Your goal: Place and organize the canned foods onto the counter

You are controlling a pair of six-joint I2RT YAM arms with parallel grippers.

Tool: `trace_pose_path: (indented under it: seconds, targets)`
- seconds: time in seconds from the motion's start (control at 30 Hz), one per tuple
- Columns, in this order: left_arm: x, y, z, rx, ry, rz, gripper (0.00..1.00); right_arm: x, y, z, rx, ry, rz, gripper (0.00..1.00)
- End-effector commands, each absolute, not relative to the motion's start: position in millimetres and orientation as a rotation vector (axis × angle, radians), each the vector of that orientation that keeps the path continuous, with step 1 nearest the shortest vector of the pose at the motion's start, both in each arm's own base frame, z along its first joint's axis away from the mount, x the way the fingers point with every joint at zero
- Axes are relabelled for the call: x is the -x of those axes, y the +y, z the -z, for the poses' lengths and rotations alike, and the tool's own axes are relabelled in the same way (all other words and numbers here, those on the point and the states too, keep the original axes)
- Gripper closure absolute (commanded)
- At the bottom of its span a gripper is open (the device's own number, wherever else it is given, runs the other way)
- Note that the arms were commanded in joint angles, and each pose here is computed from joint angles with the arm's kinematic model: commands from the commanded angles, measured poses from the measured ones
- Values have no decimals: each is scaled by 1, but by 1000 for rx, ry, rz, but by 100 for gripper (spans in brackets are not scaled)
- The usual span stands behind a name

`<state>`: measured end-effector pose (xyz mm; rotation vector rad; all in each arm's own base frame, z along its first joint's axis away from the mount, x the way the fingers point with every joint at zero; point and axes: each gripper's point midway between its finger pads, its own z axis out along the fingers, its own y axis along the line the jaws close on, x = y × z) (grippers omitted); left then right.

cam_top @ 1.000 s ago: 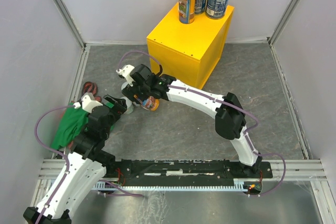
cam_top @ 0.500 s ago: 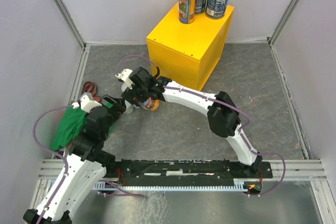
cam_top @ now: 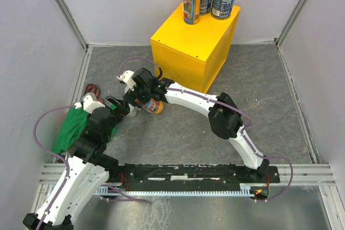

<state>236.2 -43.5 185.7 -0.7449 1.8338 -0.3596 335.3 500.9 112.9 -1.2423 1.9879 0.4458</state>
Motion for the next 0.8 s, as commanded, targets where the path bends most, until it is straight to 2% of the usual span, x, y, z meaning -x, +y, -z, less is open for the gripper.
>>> trace_pose_path:
  seconds: [0.0, 0.1, 0.2, 0.27, 0.47, 0.6, 0.77]
  targets:
    - [-239, -43, -208, 699, 1796, 366, 3, -345, 519, -133, 1240, 1903, -515, 0]
    - [-238, -43, -208, 699, 1800, 362, 3, -344, 521, -128, 1254, 1908, -543, 2]
    - [-236, -42, -208, 701, 1801, 360, 3, -343, 521, -126, 1265, 1908, -574, 9]
    - [-236, -41, -208, 707, 1799, 362, 3, -342, 521, -125, 1274, 1912, -593, 21]
    - [-235, -42, -206, 731, 1789, 387, 3, -336, 513, -131, 1279, 1920, -610, 72]
    - [-235, -43, -205, 755, 1774, 408, 3, -332, 503, -153, 1255, 1898, -603, 88]
    - [-237, -43, -205, 777, 1747, 428, 3, -322, 488, -193, 1200, 1858, -627, 96]
